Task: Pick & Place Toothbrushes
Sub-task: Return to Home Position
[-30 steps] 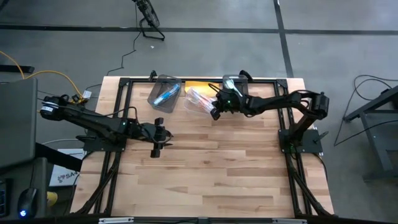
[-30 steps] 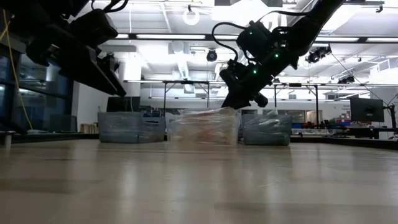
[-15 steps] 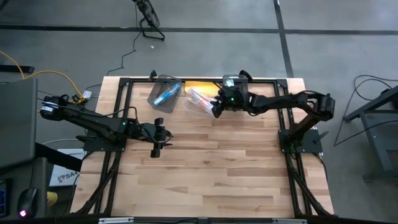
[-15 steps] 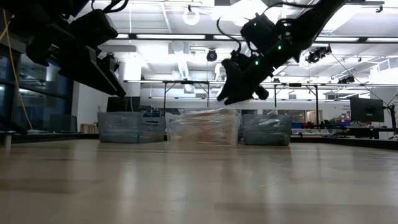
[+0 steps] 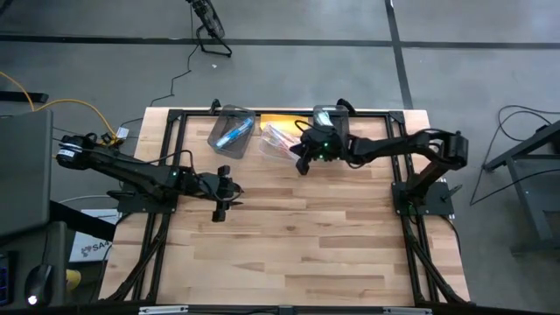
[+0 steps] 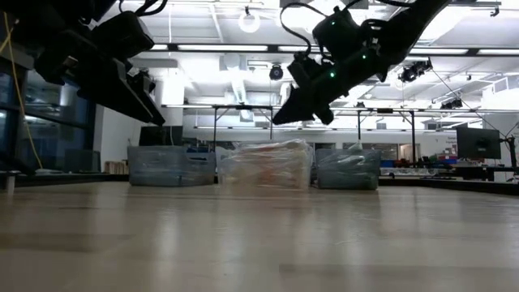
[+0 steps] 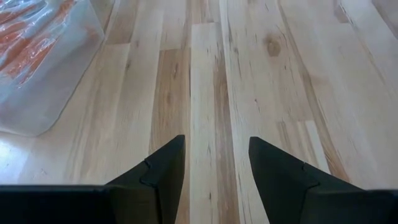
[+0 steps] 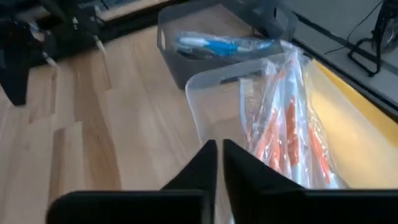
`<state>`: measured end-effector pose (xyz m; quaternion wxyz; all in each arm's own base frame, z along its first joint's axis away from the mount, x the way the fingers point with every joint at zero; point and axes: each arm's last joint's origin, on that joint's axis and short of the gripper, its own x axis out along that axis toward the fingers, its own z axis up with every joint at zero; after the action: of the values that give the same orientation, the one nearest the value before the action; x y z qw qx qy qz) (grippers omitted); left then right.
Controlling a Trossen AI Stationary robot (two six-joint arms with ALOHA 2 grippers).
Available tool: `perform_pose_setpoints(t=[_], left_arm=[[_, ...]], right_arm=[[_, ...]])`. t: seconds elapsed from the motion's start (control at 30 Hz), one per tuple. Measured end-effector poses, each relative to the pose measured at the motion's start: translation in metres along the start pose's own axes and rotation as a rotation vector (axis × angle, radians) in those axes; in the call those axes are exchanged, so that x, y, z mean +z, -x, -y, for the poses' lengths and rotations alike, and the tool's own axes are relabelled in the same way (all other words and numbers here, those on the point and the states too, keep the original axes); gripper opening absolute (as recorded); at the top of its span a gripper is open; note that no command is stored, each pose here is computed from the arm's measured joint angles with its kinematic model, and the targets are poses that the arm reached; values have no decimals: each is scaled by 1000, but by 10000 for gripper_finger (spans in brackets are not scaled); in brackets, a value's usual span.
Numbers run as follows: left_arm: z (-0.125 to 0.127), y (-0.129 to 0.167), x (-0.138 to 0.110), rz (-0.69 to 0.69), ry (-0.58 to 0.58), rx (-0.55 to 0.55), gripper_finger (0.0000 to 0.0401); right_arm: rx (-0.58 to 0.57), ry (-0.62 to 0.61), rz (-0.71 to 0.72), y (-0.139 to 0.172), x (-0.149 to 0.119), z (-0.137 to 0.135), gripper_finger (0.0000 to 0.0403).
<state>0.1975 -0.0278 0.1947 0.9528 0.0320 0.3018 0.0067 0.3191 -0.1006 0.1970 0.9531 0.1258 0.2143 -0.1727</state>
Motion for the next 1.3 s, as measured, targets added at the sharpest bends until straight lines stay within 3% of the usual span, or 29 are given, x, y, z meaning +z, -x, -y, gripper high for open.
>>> perform_pose_setpoints(t=[0.13,0.43,0.63,1.1,1.3], left_arm=[[0,0,0,1,2,0,171],[0,0,0,0,16,0,171],[0,0,-1,-6,19,0,171],[0,0,0,2,39,-1,171],[-1,4,2,23,41,5,170]], right_arm=[[-65,2,-11,-4,-4,3,3],[-32,-47,-89,-17,-19,14,2],[-97,-116,-124,-26,-30,26,2],[-45,-115,-82,-26,-25,18,2],[-24,-109,-50,-11,-11,10,2]])
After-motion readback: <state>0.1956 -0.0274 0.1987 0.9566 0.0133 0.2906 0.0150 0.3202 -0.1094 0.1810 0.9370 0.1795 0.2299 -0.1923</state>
